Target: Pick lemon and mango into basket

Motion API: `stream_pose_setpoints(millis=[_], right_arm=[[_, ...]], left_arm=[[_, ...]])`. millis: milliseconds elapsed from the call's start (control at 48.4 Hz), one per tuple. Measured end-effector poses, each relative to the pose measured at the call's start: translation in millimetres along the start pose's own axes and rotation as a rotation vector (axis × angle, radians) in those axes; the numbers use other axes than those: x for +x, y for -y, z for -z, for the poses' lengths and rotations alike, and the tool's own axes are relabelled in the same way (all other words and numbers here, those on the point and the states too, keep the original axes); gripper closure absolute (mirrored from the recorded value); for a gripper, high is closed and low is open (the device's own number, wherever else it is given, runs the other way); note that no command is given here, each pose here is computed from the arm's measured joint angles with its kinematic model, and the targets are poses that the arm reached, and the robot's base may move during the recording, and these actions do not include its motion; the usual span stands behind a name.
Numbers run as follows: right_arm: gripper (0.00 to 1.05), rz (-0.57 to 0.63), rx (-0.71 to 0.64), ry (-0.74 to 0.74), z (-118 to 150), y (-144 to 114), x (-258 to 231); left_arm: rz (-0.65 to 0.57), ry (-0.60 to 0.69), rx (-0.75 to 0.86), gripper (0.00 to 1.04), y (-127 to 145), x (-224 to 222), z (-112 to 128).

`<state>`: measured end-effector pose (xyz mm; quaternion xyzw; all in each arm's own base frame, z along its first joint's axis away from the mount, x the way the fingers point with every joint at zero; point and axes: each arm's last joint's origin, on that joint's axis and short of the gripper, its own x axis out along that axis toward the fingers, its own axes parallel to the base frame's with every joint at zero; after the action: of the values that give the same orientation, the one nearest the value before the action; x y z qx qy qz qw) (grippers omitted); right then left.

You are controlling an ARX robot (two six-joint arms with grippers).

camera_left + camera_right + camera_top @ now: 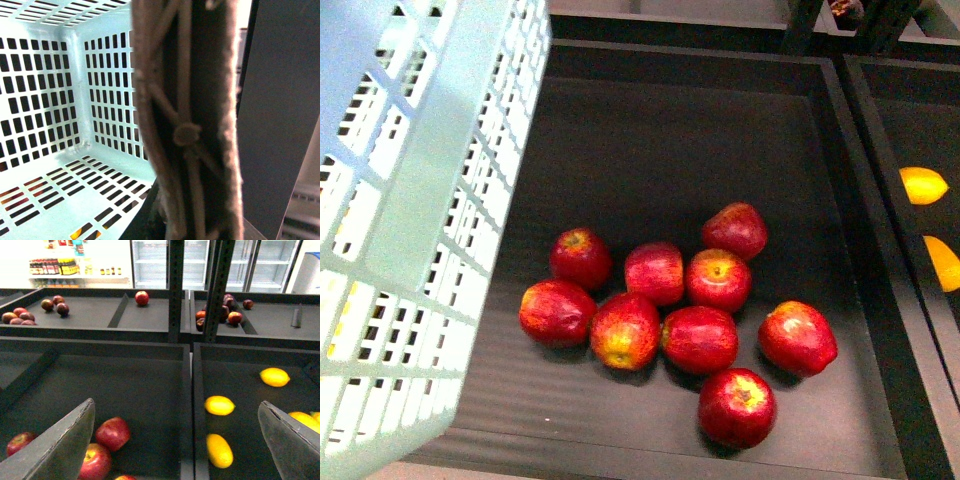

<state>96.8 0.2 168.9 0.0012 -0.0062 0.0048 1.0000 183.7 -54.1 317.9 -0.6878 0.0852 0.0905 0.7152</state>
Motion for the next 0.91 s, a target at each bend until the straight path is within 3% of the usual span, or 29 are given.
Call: stream_pose_setpoints(millis=[124,248,372,620,910], right_arm=[[0.09,0.006,0.000,0.000,0.0,0.2,0.0],[0.09,0.006,0.000,0.000,0.0,0.2,0.0],[0.09,0.007,0.000,0.000,0.0,0.2,0.0],[0.09,0.010,0.000,0.000,0.0,0.3,0.0],[0.09,0.010,0.000,0.000,0.0,0.3,0.0]], left_arm=[[-0.031,0.018,0.052,1.00,0.5,0.3,-0.8],[-0.283,-0.070,0.318,1.00,9.8,9.1,5.6],[-0.365,-0.134,0.563,1.00,8.8,34.8,15.3],[-0.273,-0.245,0.577,1.00,19.5,96.3,48.4],[-0.184,-0.632,0.601,1.00,30.6,129.2,142.2]])
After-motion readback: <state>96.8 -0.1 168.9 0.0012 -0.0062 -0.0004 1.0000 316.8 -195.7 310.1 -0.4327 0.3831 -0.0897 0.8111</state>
